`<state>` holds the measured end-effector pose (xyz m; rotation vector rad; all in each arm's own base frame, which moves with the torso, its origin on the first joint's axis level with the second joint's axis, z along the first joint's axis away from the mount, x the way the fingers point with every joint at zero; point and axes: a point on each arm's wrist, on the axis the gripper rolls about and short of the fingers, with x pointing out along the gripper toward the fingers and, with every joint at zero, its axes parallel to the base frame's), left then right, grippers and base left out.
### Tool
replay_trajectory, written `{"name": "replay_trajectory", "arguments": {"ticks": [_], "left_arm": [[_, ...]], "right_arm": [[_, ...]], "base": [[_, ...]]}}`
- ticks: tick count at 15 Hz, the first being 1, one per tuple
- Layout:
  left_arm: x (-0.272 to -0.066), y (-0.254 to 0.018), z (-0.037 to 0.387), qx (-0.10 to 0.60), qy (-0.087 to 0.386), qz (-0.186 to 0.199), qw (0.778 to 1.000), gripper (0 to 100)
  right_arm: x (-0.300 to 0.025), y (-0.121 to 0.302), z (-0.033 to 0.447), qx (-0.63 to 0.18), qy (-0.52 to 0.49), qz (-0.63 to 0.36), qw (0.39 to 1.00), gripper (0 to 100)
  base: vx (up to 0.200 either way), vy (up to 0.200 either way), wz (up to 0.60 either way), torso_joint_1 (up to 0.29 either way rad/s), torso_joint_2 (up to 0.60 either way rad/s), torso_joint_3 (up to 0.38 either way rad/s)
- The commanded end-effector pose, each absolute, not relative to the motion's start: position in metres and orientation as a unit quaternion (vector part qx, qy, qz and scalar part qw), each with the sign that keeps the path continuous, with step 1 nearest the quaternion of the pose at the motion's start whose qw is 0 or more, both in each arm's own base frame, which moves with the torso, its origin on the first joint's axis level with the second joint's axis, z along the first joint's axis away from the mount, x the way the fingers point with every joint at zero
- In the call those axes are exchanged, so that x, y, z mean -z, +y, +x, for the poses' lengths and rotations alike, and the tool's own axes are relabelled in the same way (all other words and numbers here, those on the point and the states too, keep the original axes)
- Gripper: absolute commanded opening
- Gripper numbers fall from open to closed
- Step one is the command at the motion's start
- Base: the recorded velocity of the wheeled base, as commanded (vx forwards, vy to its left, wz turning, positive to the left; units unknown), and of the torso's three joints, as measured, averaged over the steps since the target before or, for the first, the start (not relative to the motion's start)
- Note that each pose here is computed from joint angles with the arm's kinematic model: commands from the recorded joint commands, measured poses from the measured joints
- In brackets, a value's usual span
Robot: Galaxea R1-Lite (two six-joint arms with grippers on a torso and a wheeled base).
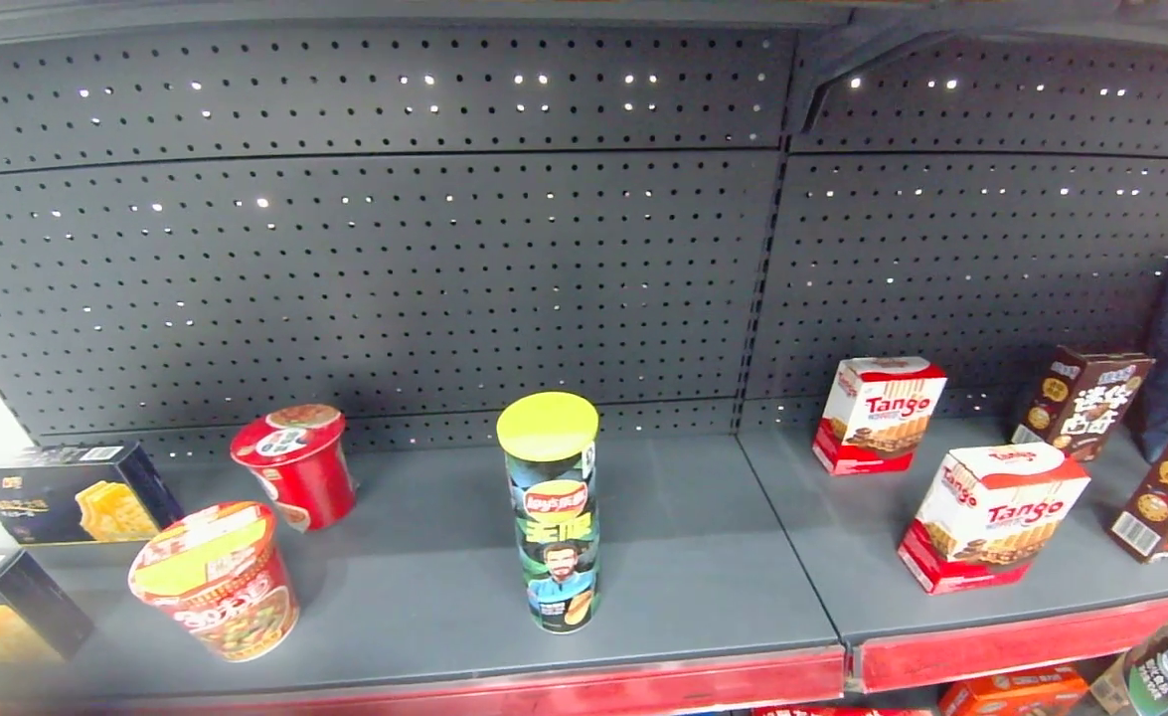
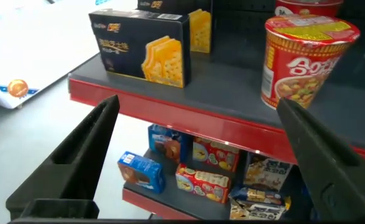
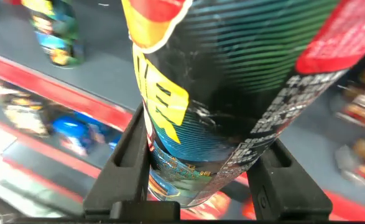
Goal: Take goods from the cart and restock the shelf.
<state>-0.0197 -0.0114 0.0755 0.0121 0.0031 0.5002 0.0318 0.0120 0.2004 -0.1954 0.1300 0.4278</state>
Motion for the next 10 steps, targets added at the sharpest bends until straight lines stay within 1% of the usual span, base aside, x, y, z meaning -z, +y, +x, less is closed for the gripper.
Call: {"name": "replay_trajectory", "arguments": {"ticks": [1,3,6,8,10], "left_arm": [[-0.075,-0.011,-0.020,-0.247,0.002,0.006,0.969,100],[-0.075,-0.011,-0.020,-0.247,0.002,0.006,0.969,100],[-0.075,-0.011,-0.020,-0.247,0.002,0.006,0.969,100],[-0.075,-0.011,-0.020,-0.247,0.002,0.006,0.969,100],[-0.075,-0.011,-0.020,-0.247,0.002,0.006,0.969,100]], "right_arm": [[-0.200,0.014,0.039,-0.220,0.080,-0.094,0.968,0],[-0.203,0.016,0.045,-0.220,0.083,-0.080,0.969,0],[-0.211,0.024,0.066,-0.237,0.065,-0.028,0.969,0],[-0.210,0.034,0.091,-0.250,0.058,-0.029,0.966,0],[-0.205,0.042,0.108,-0.258,0.073,-0.035,0.963,0]], "base": [[0.000,0.000,0.60,0.002,-0.01,0.007],[0.000,0.000,0.60,0.012,0.00,-0.005],[0.000,0.000,0.00,0.000,0.00,0.000],[0.000,0.000,0.00,0.000,0.00,0.000],[0.000,0.000,0.00,0.000,0.00,0.000]]}}
